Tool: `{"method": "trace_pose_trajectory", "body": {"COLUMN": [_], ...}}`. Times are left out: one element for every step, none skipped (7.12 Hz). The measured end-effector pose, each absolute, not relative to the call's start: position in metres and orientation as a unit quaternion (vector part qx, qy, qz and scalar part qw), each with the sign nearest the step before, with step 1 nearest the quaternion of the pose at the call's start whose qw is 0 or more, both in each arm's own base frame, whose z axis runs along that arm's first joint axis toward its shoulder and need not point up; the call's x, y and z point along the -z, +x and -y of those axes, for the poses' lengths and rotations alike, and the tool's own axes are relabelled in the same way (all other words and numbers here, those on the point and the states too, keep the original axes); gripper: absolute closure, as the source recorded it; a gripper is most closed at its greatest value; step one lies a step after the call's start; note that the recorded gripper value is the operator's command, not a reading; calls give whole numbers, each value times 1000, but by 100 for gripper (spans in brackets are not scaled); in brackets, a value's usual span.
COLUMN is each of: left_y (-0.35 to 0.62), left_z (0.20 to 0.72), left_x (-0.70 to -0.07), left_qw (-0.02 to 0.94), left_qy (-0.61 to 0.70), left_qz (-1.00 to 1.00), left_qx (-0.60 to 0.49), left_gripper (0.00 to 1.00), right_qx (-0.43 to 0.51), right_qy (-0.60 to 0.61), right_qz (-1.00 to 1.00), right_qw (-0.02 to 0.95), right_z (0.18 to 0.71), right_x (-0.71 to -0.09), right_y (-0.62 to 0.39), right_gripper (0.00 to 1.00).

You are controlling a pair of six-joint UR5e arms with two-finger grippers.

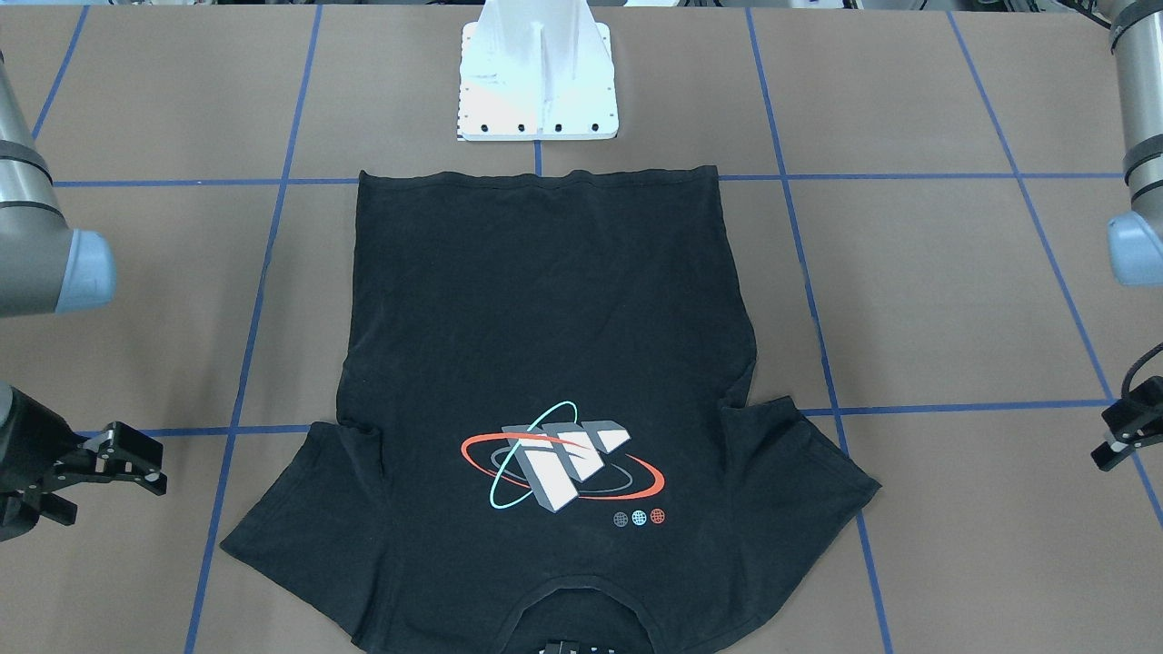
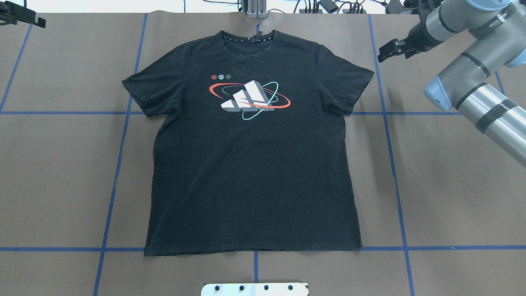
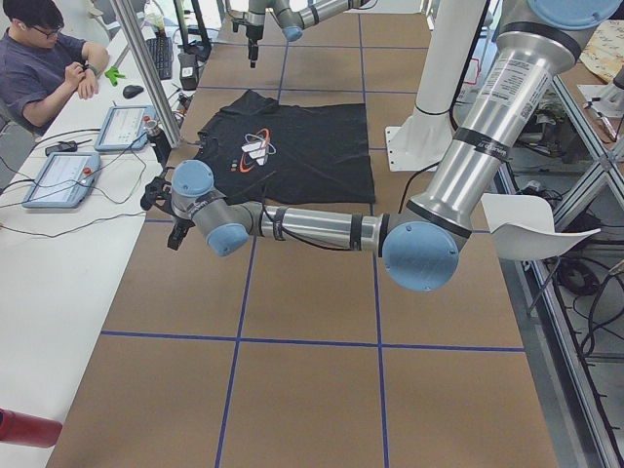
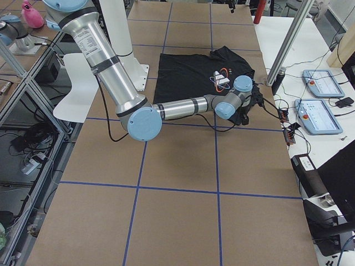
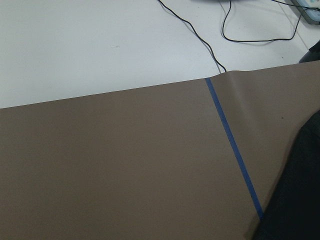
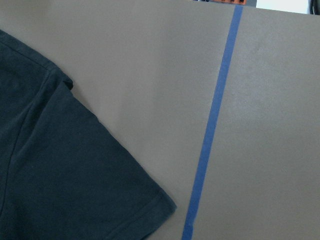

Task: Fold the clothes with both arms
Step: 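Move the right gripper toward the black shirt's sleeve nearest it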

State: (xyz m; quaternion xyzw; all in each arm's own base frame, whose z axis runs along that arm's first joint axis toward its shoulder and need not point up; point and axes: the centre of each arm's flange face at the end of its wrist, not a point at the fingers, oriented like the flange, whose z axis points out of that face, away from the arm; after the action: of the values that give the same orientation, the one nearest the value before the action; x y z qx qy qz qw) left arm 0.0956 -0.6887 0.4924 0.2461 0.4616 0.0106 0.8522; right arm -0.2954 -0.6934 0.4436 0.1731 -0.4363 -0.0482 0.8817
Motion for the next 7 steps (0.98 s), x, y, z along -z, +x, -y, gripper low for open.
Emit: {"method": "trace_pose_trajectory", "body": {"left_y": [96, 97, 97, 97, 97, 97, 97], "left_z": [690, 691, 691, 692, 692, 692, 692], "left_x": [-491, -488, -486, -485, -484, -484, -483], "left_qw": [851, 851, 850, 850, 850, 849, 849], "left_qy": [246, 247, 247, 247, 248, 248, 248], "left_qz": [-463, -464, -465, -465, -466, -466, -466], "left_qx": [-9, -8, -7, -6, -6, -6, -7], "left_gripper": [1, 1, 1, 1, 1, 1, 1], "right_qx": [43, 42, 41, 43, 46, 48, 51], "right_qy": [177, 175, 172, 171, 174, 178, 178], "right_qz": [428, 423, 418, 417, 417, 419, 418], "right_qw": [885, 888, 891, 892, 891, 889, 889], "right_z": [699, 702, 704, 704, 705, 705, 706], "right_x": [-442, -446, -450, -456, -464, -472, -477], "right_y": [-316, -328, -334, -338, -340, -343, -348], "right_gripper": [11, 12, 12, 11, 11, 11, 19]}}
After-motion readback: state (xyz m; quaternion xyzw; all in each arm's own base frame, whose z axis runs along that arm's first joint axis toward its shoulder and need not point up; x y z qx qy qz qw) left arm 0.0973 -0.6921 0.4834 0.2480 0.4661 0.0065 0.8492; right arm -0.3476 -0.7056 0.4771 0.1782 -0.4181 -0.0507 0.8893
